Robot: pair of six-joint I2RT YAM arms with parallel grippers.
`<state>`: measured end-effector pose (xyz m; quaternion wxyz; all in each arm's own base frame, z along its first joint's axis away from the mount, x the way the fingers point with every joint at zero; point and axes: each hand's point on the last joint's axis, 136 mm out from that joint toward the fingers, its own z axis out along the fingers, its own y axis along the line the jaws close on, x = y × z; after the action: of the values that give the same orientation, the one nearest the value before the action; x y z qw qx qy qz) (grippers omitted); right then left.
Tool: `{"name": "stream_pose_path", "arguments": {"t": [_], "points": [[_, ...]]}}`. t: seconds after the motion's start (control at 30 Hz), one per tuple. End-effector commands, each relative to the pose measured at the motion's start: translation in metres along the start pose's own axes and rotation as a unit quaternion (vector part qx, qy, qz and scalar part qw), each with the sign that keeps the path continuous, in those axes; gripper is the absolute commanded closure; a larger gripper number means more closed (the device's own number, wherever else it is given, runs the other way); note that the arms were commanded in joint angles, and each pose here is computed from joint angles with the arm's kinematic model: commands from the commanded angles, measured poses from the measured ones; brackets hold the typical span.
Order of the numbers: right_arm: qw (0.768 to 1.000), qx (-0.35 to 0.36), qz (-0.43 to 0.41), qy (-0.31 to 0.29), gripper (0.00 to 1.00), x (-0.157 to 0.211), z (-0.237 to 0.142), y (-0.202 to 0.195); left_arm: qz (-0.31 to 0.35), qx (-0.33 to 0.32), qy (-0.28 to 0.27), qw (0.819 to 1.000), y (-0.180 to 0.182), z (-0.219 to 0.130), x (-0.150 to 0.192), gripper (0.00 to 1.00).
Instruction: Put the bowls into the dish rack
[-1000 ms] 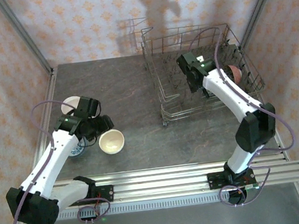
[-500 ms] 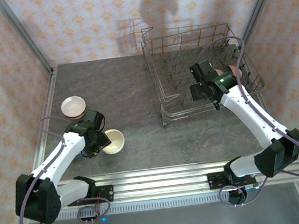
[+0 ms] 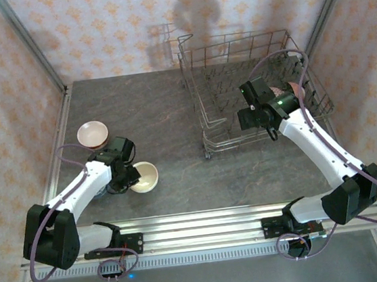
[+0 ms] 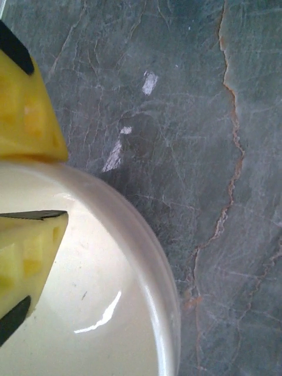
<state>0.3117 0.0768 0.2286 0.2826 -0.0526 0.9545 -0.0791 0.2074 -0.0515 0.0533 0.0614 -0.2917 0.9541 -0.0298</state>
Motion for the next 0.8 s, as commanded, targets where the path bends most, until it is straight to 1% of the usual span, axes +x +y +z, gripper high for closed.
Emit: {"name": "stream_pose_path", "arguments": {"t": [0.0,0.13,0.3,0.4,0.6,0.67,0.77], "points": [[1.0,-0.004,0.012,0.004,0.15,-0.002,-0.009,-0.001,0.007,0.018,-0.001,1.0,-0.005,0.001,0.0,0.83],[1.0,-0.013,0.017,0.008,0.15,-0.005,-0.013,0.002,0.014,0.051,-0.007,0.999,-0.016,-0.006,-0.002,0.92],[0.999,-0.027,0.018,0.006,0.15,-0.014,-0.021,0.011,0.024,0.095,-0.022,0.995,-0.028,-0.02,-0.004,0.98],[0.999,-0.038,0.017,0.004,0.15,-0.02,-0.027,0.019,0.031,0.138,-0.045,0.989,-0.041,-0.039,-0.009,1.0],[0.998,-0.067,0.012,-0.011,0.15,-0.039,-0.044,0.041,0.054,0.224,-0.116,0.966,-0.071,-0.1,-0.031,1.0],[0.997,-0.078,0.011,-0.019,0.14,-0.048,-0.051,0.048,0.067,0.253,-0.143,0.955,-0.084,-0.127,-0.041,1.0],[0.995,-0.093,0.008,-0.037,0.15,-0.063,-0.065,0.058,0.086,0.279,-0.176,0.94,-0.103,-0.163,-0.056,1.0]]}}
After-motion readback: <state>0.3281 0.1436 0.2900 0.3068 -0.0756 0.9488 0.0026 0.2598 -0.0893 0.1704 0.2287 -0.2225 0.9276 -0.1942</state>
